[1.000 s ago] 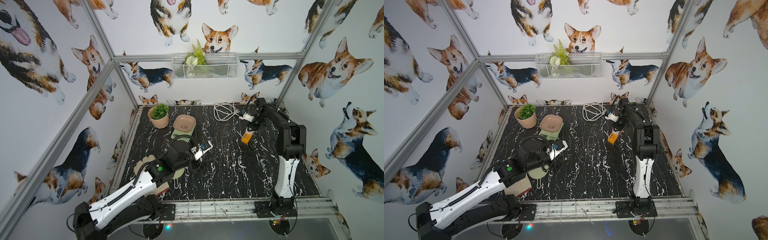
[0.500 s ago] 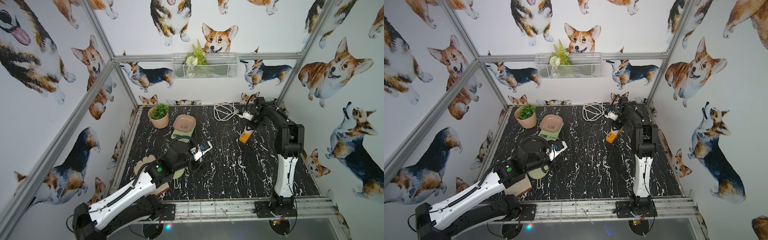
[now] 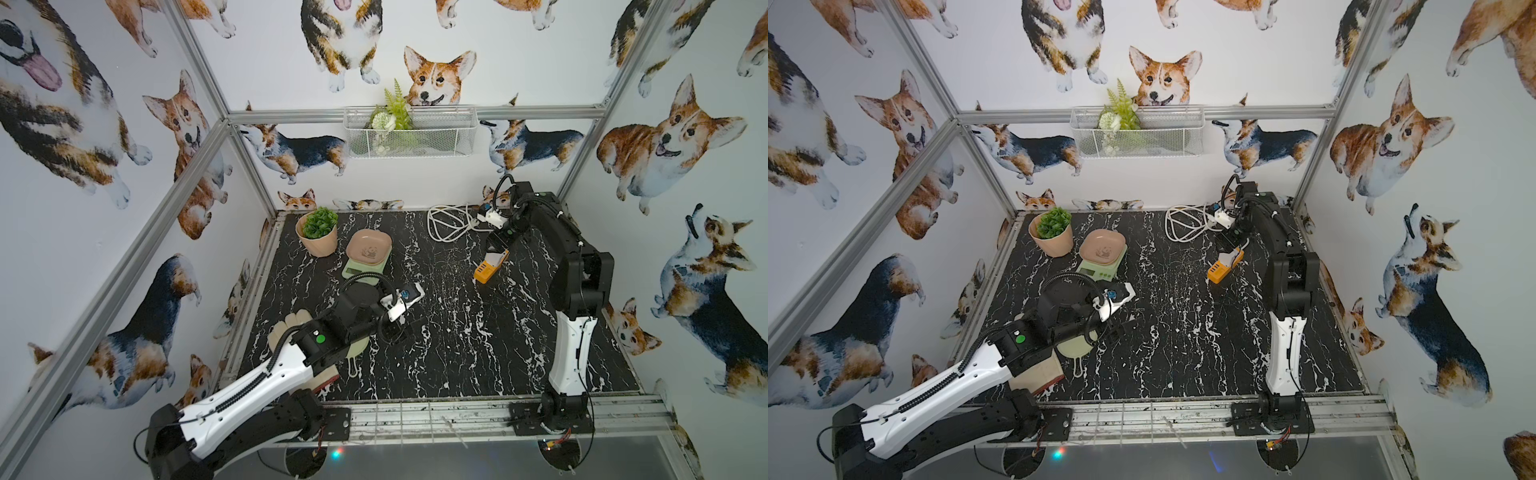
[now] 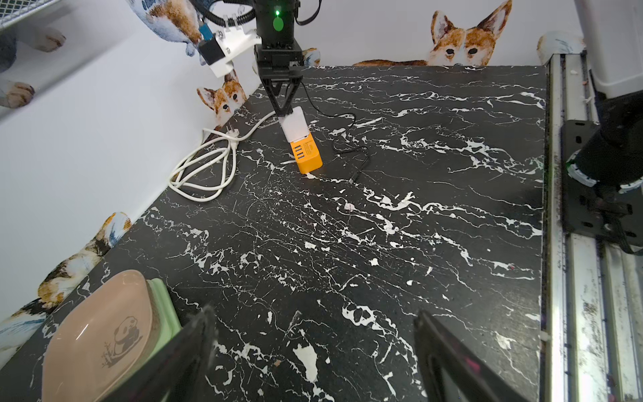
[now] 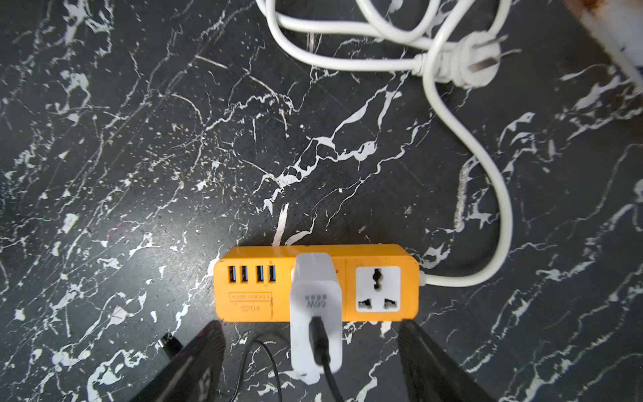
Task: Charge the electronic scale
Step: Insert the plug into the socket.
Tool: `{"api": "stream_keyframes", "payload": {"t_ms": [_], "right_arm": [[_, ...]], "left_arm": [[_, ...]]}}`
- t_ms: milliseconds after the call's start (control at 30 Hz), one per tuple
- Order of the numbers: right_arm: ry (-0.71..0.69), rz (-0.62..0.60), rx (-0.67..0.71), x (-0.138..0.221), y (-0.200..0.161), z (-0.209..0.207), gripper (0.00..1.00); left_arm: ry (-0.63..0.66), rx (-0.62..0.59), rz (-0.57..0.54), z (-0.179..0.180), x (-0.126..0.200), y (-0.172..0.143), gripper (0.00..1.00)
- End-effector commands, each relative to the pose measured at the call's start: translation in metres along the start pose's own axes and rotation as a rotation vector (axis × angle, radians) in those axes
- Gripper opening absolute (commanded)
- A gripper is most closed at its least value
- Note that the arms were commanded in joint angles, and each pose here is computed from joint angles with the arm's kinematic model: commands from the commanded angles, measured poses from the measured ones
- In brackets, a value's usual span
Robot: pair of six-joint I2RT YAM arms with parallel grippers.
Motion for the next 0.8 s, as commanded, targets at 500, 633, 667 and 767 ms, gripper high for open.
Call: {"api": "stream_keyframes", "payload": {"t_ms": [500,633,667,767], "right_arm": [[0.208,-0.368,-0.610,0.116,-0.028,0.067,0.85],[0.338,-0.358,-0.745,0.113,-0.052,0.084,0.85],[0.353,-0.350,-0.790,0.109,-0.060,0.087,0.85],[0.378,-0.326,-0.920,0.098,-0.081,0.094,0.84]], "left_arm": [[0.403,0.288,0.132,0.039,-0.028,-0.013,1.00],[0.440,0.313,0.184,0.057,-0.038,-0.011,1.00],[0.457,0.336,0.192,0.068,-0.038,-0.008,1.00],[0.490,0.439,0.256,0.096,-0.039,-0.020,1.00]]}}
Point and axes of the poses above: each gripper's point midway between its finger pads, its own x axis back along the fingers, its own z axis along the line the jaws close on, y = z × x, the point moved 9 cm from there along x, back along the fingers, and after that the axes turned 13 degrees about -x, right-handed, at the moved point
